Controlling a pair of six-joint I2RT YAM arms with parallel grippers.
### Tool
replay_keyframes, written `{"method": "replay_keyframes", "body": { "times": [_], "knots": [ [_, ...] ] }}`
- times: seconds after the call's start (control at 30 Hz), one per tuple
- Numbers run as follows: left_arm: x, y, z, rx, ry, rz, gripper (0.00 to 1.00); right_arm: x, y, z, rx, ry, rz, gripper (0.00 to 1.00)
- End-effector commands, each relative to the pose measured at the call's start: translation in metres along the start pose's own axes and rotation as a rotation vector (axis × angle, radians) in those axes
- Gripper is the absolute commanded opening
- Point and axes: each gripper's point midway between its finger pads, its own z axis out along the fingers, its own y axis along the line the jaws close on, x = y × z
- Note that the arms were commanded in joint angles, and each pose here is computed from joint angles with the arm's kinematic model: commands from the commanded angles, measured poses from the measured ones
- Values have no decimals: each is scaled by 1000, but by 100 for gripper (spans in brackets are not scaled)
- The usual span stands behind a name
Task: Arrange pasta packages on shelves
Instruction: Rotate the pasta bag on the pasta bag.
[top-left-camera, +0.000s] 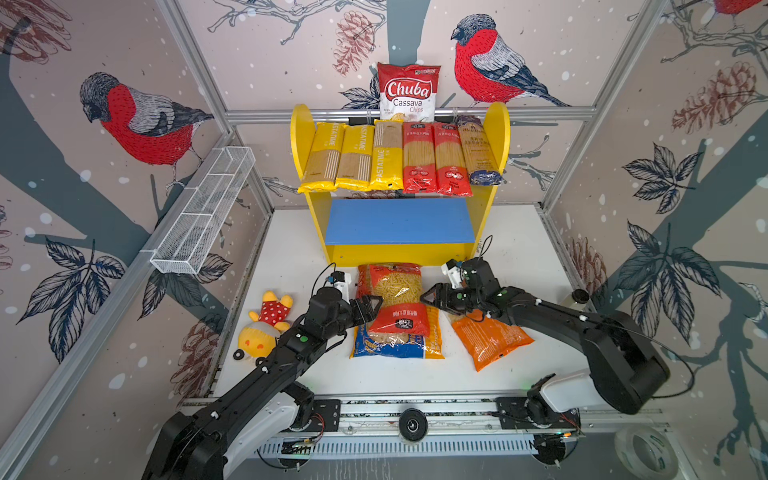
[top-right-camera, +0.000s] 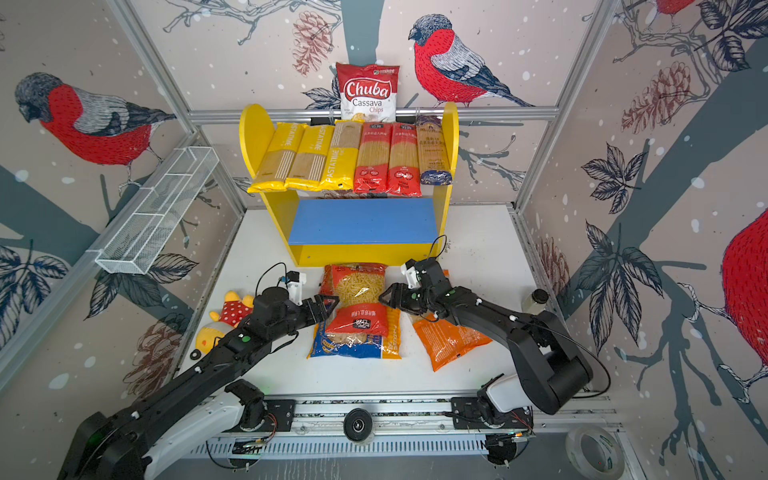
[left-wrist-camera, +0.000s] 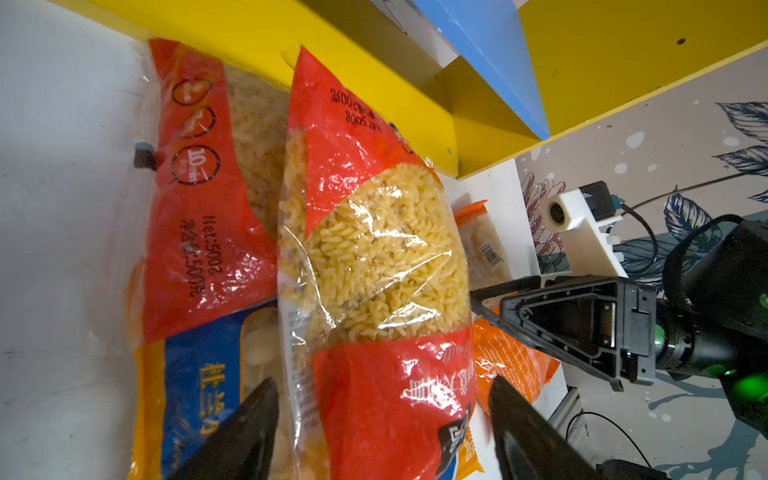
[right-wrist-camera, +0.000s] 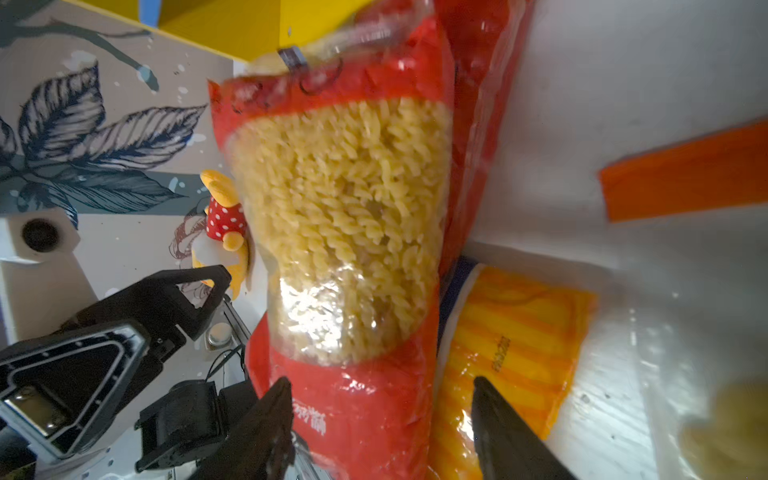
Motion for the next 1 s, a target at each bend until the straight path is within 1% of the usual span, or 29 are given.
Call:
{"method": "replay_keyframes", "body": {
  "times": [0.0, 0.03, 0.1, 0.17, 0.23, 0.3, 0.33, 0.4, 0.43, 0.5, 0.53, 0.57, 0.63, 0.77, 0.87, 0.97],
  "knots": [
    [0, -4, 2, 21, -3, 5, 76, 5, 18, 11, -58, 31, -45, 69],
    [1, -5, 3, 29, -5, 3, 75, 7, 23, 15, -67, 37, -55, 68],
    [3, -3, 5, 25, 7, 3, 73, 7, 32, 22, -86, 54, -70, 62],
    [1, 1, 4, -14, 7, 17, 73, 9, 42, 26, -108, 68, -78, 50],
    [-7, 5, -4, -64, -20, 39, 73, 10, 54, 26, -138, 80, -81, 33],
    [-18, 11, -13, -115, -62, 46, 73, 16, 67, 27, -170, 104, -87, 24],
    [-25, 18, -20, -152, -95, 35, 73, 21, 73, 29, -181, 121, -88, 23],
    [-38, 27, -32, -200, -149, 19, 72, 38, 88, 36, -207, 188, -107, 26],
    [-44, 29, -37, -215, -175, 15, 72, 49, 96, 40, -224, 232, -124, 30],
    [-51, 29, -45, -227, -202, 17, 72, 66, 107, 44, -240, 303, -170, 41],
    [-53, 28, -48, -232, -207, 22, 72, 68, 106, 43, -223, 312, -193, 47],
    [-53, 28, -49, -237, -205, 23, 73, 65, 100, 41, -198, 307, -209, 51],
    [-51, 24, -50, -226, -188, 28, 73, 46, 79, 28, -135, 261, -200, 55],
    [-42, 15, -48, -192, -140, 47, 73, -5, 40, -5, -34, 95, -131, 61],
    [-24, -2, -38, -144, -85, 81, 73, -28, 20, -11, 48, 26, -117, 65],
    [4, -23, -25, -66, -9, 92, 73, -48, 4, -9, 103, -33, -117, 68]
  ]
}}
